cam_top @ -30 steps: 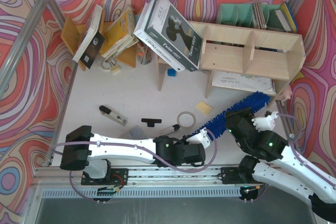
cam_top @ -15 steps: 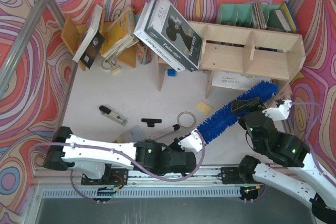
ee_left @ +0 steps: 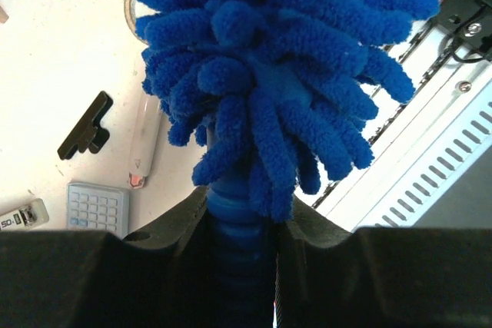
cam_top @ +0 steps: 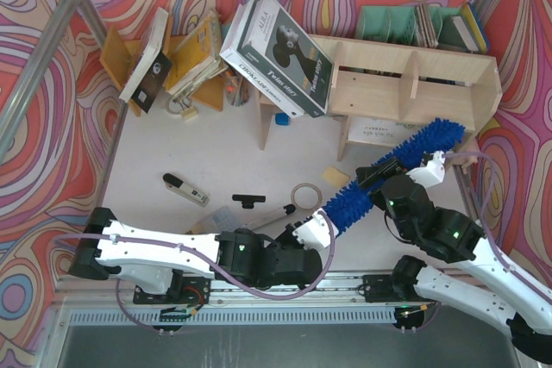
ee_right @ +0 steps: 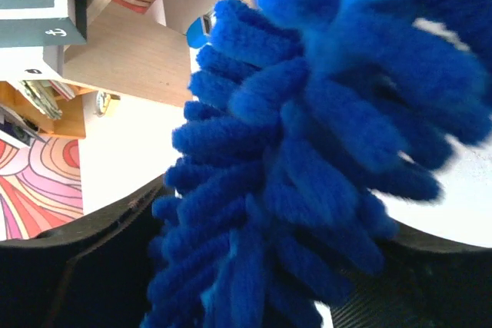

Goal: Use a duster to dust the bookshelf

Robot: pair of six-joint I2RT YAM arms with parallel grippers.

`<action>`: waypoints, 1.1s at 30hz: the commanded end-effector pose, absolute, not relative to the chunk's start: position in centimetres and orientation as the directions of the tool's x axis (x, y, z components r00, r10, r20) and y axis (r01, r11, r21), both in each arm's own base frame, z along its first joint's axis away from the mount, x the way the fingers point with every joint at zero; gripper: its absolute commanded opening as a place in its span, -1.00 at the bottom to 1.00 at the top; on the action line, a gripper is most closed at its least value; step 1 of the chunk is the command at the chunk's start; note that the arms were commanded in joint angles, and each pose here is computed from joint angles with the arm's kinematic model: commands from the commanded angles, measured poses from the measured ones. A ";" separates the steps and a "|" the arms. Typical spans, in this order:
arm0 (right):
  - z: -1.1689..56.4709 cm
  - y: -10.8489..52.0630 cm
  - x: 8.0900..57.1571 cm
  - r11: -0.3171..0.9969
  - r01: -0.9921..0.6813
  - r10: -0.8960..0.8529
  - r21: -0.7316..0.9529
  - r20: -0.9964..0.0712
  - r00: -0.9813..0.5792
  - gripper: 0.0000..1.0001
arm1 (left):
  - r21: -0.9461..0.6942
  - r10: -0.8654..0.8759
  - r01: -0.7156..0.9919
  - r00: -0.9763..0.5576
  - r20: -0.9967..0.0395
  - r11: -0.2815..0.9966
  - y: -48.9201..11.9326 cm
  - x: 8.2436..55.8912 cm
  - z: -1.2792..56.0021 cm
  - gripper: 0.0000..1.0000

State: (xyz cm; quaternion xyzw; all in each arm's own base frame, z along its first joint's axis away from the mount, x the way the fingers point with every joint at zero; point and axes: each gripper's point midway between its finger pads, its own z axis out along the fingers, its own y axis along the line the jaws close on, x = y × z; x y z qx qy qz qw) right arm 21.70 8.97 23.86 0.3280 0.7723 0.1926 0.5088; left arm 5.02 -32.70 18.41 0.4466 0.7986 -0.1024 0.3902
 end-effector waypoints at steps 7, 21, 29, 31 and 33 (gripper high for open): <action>22.0 7.0 21.3 0.614 0.459 0.772 0.642 -0.608 -0.183 -0.32 | 0.066 0.507 0.829 -0.275 -0.817 0.555 -34.5 4.1 22.4 -0.97; 21.9 6.9 20.5 0.429 0.469 0.895 0.772 -0.434 -0.104 -0.93 | -0.001 0.458 0.839 -0.299 -0.837 0.545 -33.4 3.8 21.4 -0.57; 22.7 7.6 20.5 0.340 0.453 0.937 0.824 -0.337 -0.090 -1.00 | -0.030 0.462 0.823 -0.348 -0.816 0.567 -32.5 4.3 19.4 -0.23; 22.6 7.6 20.4 0.327 0.457 0.942 0.827 -0.325 -0.085 -1.00 | -0.041 0.459 0.820 -0.360 -0.812 0.571 -32.4 4.4 19.0 -0.17; 22.6 7.6 20.4 0.316 0.459 0.945 0.830 -0.316 -0.081 -1.00 | -0.049 0.458 0.819 -0.367 -0.810 0.572 -32.3 4.5 18.7 -0.11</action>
